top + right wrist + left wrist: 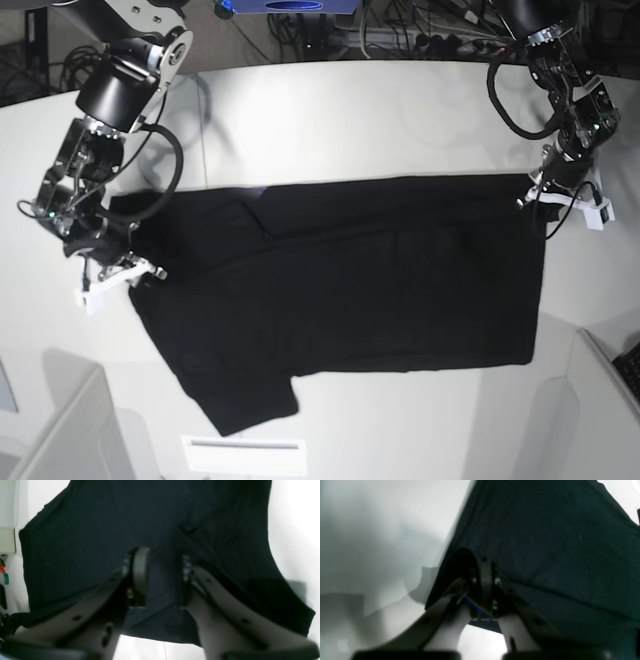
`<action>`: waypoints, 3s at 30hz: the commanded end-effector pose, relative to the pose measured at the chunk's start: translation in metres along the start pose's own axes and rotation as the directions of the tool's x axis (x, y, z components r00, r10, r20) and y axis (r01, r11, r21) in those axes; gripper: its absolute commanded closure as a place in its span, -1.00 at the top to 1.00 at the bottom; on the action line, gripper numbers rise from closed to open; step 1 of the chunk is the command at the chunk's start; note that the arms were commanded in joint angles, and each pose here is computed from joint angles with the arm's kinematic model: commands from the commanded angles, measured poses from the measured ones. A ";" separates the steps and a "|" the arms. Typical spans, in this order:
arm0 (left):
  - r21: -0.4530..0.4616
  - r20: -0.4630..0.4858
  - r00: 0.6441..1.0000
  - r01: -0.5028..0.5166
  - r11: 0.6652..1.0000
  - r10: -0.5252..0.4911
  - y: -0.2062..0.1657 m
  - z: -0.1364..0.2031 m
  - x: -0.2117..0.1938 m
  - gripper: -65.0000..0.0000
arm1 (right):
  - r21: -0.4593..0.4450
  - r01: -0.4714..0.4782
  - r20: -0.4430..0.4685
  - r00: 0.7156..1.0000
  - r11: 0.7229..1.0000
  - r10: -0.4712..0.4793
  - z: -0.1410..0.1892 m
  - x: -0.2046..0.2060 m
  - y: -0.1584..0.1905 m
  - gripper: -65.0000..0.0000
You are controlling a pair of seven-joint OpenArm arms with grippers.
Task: Fold the T-shirt properly
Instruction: 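Lay the shoulder edge down and release both grippers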
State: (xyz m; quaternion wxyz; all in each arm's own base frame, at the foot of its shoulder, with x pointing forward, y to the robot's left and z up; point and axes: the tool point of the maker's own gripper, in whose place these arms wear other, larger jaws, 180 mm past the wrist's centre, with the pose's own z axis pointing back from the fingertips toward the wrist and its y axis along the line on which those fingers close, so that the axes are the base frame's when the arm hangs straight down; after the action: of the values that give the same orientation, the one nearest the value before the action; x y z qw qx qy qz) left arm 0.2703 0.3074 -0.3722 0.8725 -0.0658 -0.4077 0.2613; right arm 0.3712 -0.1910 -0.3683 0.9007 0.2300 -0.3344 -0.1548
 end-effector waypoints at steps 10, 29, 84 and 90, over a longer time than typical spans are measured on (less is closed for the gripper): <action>-0.030 0.141 0.990 0.000 1.000 0.004 -0.010 0.005 0.054 0.48 | -0.027 0.024 0.109 0.994 0.999 -0.021 0.027 0.012 -0.014 -0.25; 0.059 -0.010 0.998 -0.066 0.996 0.066 0.056 0.027 -0.038 0.50 | -0.217 0.411 0.190 0.908 0.886 -0.374 0.061 -0.077 -0.089 0.08; 0.079 -0.170 0.978 0.139 0.987 -0.124 0.076 0.052 -0.066 -1.00 | -0.347 0.307 0.150 0.951 0.886 -0.271 0.111 -0.107 -0.114 -1.00; 0.107 -0.229 0.965 0.156 0.982 -0.128 0.091 0.069 -0.087 -1.00 | -0.342 0.311 0.126 0.950 0.887 -0.284 0.132 -0.128 -0.112 -1.00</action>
State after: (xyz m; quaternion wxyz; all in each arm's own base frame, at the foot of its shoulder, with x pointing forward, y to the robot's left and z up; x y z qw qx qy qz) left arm 0.1384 0.3274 -0.4212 0.9303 -0.0228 -0.2934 0.2189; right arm 0.1696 -0.2639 -0.4152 0.8829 0.1120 -0.2764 -0.3627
